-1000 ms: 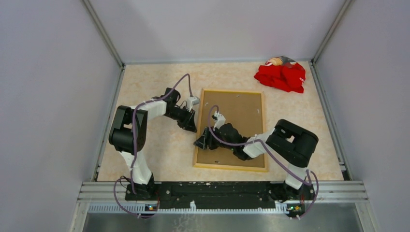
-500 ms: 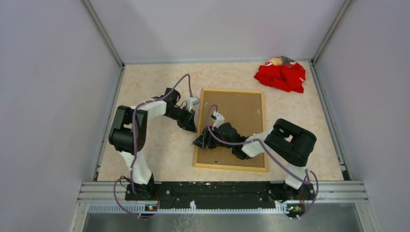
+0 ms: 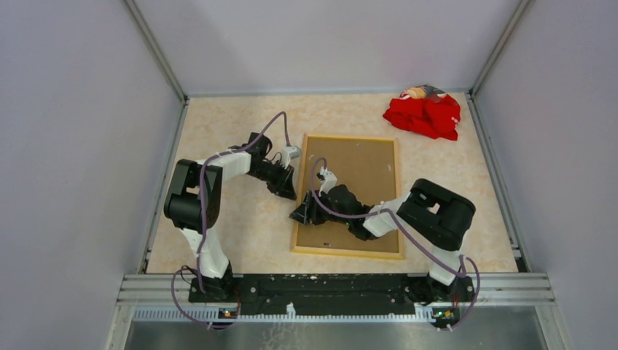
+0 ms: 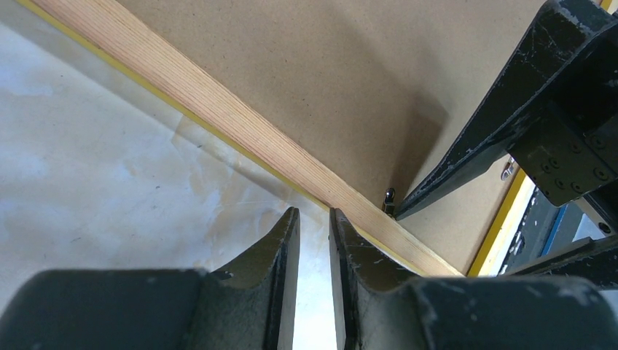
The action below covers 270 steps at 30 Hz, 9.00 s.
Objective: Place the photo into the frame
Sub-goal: Install the photo frame at the center of the board, then adjust the photo frame at the center of the board.
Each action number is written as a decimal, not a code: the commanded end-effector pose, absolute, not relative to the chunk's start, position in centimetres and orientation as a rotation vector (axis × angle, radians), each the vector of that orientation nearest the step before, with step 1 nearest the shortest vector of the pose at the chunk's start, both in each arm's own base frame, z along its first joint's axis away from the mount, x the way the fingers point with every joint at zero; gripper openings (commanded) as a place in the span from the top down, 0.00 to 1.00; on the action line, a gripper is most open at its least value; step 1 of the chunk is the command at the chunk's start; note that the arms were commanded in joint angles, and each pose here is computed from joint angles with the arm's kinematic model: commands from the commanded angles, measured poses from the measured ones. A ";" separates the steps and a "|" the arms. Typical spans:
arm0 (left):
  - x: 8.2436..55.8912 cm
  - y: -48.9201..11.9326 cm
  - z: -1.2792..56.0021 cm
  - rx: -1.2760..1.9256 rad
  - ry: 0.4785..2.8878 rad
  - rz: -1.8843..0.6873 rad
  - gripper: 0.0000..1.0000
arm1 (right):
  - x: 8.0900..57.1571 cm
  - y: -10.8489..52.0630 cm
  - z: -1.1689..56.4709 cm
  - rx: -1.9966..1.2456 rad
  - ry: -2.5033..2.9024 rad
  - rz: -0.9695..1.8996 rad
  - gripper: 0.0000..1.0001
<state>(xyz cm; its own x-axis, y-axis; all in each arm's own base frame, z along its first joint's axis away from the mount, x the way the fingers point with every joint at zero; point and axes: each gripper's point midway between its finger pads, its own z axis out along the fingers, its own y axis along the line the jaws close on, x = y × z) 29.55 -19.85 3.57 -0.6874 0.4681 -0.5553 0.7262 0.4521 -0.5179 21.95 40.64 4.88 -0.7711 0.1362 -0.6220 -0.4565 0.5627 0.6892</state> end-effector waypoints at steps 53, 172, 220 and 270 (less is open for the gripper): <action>41.4 -21.2 3.9 0.686 2.418 -1.130 0.68 | 44.3 36.8 4.9 -0.059 2.107 1.187 0.48; 29.4 -19.6 5.3 1.368 2.265 -0.670 0.50 | 47.8 29.2 6.8 0.098 2.424 0.810 0.01; 37.1 -9.9 4.1 1.081 2.441 -0.716 0.52 | 30.4 15.4 8.3 0.525 2.386 0.784 0.01; 34.8 -10.4 1.9 0.679 2.577 -1.113 0.79 | 35.0 44.7 12.0 -0.410 2.264 1.113 0.30</action>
